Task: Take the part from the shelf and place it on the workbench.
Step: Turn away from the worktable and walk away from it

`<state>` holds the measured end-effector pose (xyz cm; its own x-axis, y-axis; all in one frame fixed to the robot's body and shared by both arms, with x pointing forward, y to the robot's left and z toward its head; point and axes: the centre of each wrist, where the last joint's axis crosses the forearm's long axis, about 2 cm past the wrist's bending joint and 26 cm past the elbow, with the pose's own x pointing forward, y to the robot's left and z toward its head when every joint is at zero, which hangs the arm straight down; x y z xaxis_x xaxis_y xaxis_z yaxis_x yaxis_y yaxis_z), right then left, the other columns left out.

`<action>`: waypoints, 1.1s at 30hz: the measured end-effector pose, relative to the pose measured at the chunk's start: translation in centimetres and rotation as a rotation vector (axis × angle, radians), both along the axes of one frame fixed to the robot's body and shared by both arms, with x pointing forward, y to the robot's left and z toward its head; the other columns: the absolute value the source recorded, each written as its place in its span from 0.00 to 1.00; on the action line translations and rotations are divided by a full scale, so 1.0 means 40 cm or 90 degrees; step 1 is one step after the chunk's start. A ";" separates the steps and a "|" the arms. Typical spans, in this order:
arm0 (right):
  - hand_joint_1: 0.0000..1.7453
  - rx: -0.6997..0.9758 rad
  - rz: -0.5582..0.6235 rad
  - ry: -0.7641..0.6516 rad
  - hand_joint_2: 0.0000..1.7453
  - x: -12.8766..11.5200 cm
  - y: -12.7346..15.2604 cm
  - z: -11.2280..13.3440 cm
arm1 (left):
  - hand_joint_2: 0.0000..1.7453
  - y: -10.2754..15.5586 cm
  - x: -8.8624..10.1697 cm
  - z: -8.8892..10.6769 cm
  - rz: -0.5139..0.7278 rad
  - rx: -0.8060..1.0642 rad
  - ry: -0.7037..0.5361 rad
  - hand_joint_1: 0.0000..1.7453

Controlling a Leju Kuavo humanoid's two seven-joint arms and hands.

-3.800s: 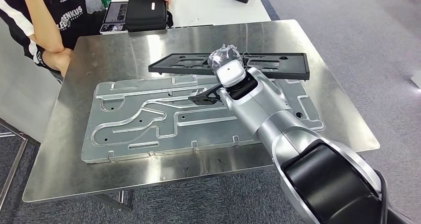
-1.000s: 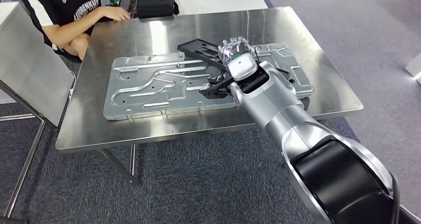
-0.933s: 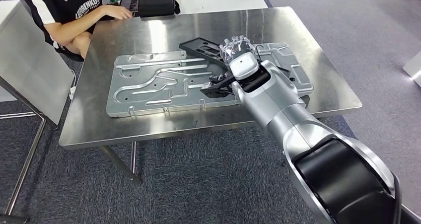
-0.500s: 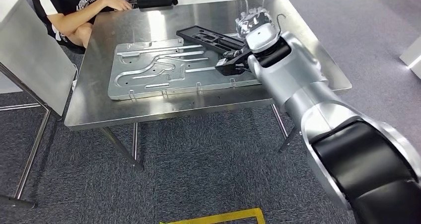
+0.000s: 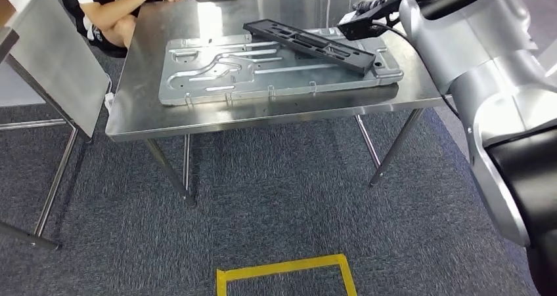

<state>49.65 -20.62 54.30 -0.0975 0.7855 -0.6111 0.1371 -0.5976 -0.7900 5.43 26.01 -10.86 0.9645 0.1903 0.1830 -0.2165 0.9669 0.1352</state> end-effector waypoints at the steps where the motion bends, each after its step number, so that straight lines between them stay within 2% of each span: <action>1: 0.00 0.001 -0.005 -0.003 0.00 -0.001 -0.008 0.009 | 0.00 0.000 0.002 0.000 0.000 0.001 -0.001 0.00; 13: 0.00 0.018 -0.028 -0.034 0.00 -0.001 -0.070 0.038 | 0.00 0.001 0.008 0.001 -0.001 0.002 -0.008 0.00; 24: 0.00 0.024 -0.030 -0.022 0.00 0.006 -0.084 0.017 | 0.00 -0.002 0.005 0.001 -0.001 0.001 -0.001 0.00; 33: 0.00 0.032 -0.043 -0.018 0.00 0.011 -0.123 0.013 | 0.00 -0.003 0.009 0.001 -0.001 0.001 -0.001 0.00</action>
